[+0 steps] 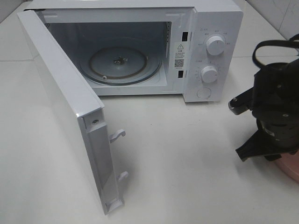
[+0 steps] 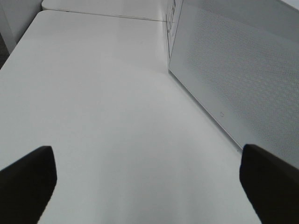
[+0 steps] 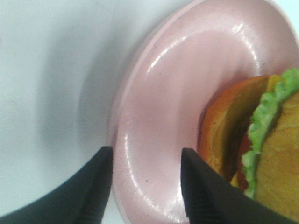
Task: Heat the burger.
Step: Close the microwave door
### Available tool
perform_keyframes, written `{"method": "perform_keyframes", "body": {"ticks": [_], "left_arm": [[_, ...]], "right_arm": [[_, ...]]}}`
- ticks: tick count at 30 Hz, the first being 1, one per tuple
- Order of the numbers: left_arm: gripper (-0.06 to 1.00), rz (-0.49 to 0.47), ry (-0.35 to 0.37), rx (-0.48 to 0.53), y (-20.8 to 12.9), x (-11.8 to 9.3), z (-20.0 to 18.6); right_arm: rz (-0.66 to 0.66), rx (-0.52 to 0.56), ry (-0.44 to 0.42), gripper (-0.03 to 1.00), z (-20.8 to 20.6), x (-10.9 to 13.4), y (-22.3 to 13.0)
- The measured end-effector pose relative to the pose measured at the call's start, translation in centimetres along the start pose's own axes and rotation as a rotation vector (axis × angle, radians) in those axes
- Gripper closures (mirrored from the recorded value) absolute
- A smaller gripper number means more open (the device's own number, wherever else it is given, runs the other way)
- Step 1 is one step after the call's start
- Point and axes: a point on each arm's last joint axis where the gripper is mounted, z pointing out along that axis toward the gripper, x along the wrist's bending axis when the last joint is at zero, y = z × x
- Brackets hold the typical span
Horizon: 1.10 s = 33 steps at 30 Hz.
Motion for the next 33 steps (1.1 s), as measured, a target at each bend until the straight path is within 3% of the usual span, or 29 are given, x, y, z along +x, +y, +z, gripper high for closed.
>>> {"method": "perform_keyframes", "body": {"ticks": [3,6,11,19,33], "left_arm": [[-0.05,0.0,0.0,0.0,0.0,0.0,0.0],[-0.05,0.0,0.0,0.0,0.0,0.0,0.0],[-0.05,0.0,0.0,0.0,0.0,0.0,0.0],[-0.05,0.0,0.0,0.0,0.0,0.0,0.0],[-0.05,0.0,0.0,0.0,0.0,0.0,0.0]], "right_arm": [[0.025,-0.082,0.024,0.46,-2.3,-1.4,0.3],[0.029,-0.097,0.032,0.44,-2.8,-1.7,0.3],[0.088,-0.22,0.186,0.32,-7.1,-3.5,-0.3],[0.103,-0.326,0.384,0.23,-11.5,-5.0,-2.2],[0.039,-0.298,0.454,0.22,-15.5,-8.2,-7.9]]}}
